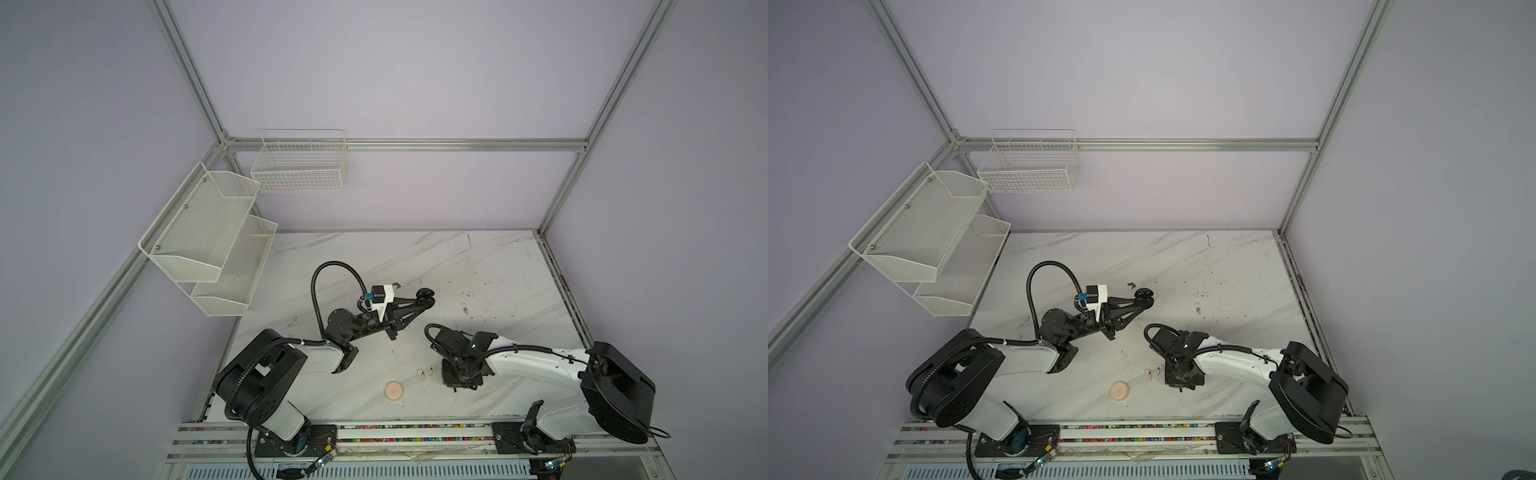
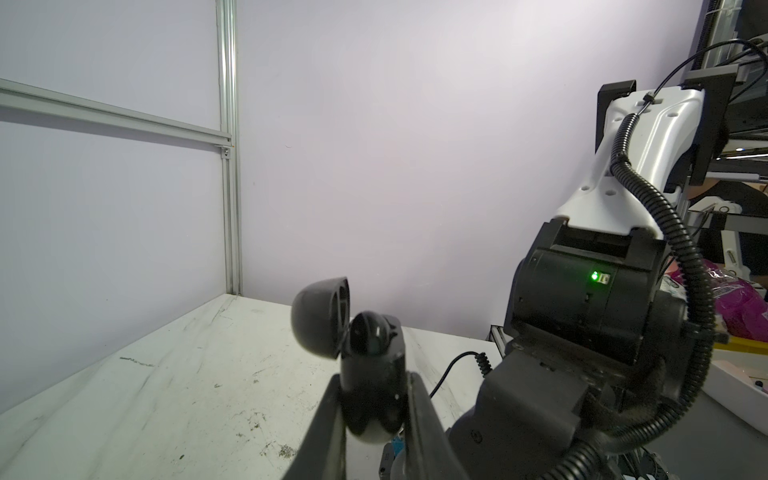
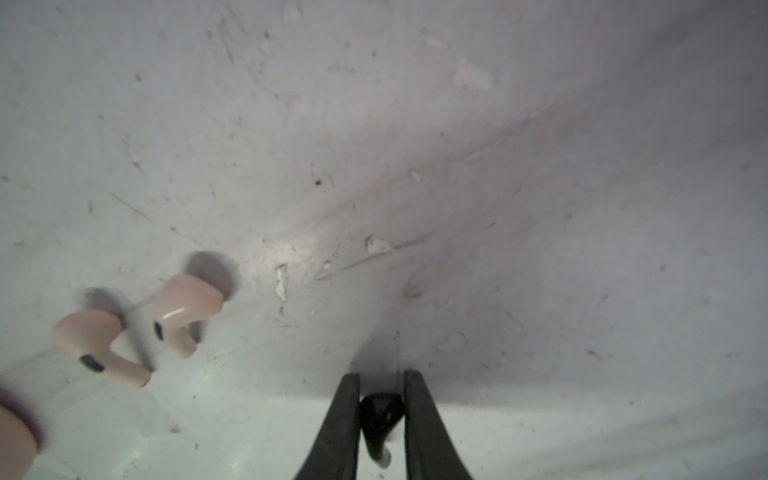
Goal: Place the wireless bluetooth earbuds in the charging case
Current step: 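Lower the right gripper and close it on the second black earbud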
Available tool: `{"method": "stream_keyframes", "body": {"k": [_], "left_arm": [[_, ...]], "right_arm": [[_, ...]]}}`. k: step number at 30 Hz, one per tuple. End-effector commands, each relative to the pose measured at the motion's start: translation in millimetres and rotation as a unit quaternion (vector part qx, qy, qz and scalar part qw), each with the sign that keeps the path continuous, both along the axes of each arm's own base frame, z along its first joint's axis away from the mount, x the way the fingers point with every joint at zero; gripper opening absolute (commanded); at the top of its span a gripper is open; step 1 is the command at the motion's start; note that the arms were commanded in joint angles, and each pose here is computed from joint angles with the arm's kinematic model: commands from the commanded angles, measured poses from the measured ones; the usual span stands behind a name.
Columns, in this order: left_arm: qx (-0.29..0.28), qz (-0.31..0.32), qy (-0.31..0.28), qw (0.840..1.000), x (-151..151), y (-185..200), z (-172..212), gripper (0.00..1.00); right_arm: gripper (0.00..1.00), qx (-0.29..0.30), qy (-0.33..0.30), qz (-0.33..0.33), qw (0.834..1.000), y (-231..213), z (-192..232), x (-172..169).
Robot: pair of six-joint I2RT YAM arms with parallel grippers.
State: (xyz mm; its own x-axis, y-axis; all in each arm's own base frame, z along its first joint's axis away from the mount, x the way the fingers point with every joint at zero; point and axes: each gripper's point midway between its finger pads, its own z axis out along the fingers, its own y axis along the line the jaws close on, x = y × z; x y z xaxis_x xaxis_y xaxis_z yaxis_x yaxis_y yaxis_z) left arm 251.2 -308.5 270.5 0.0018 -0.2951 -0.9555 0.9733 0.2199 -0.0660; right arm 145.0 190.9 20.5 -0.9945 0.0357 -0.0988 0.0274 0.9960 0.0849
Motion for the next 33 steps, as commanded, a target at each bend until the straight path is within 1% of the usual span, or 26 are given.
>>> {"method": "stream_keyframes", "body": {"k": [1,4,6,13,19,22,29,33], "left_arm": [[-0.013,-0.002,-0.017,1.000,-7,3,4,0.00],[-0.012,-0.002,-0.016,1.000,-7,3,4,0.00],[-0.013,-0.002,-0.017,1.000,-7,3,4,0.00],[-0.012,-0.002,-0.016,1.000,-6,3,4,0.00],[-0.012,-0.002,-0.017,1.000,-6,4,4,0.00],[-0.013,-0.003,-0.018,1.000,-7,3,4,0.00],[-0.012,-0.002,-0.018,1.000,-7,3,4,0.00],[-0.012,-0.004,-0.016,1.000,-7,2,4,0.00]], "right_arm": [[0.20,-0.010,-0.015,-0.010,1.000,-6,8,7],[0.21,-0.009,-0.015,-0.012,1.000,-6,10,8],[0.23,-0.009,-0.012,-0.012,1.000,-6,9,6],[0.24,-0.009,-0.001,-0.012,1.000,-7,5,2],[0.30,-0.005,0.009,-0.007,1.000,-5,4,-1],[0.32,-0.006,0.012,-0.004,1.000,-6,2,-3],[0.31,-0.002,0.026,-0.004,1.000,-6,1,-8],[0.30,-0.005,0.023,-0.003,1.000,-6,1,-7]]}}
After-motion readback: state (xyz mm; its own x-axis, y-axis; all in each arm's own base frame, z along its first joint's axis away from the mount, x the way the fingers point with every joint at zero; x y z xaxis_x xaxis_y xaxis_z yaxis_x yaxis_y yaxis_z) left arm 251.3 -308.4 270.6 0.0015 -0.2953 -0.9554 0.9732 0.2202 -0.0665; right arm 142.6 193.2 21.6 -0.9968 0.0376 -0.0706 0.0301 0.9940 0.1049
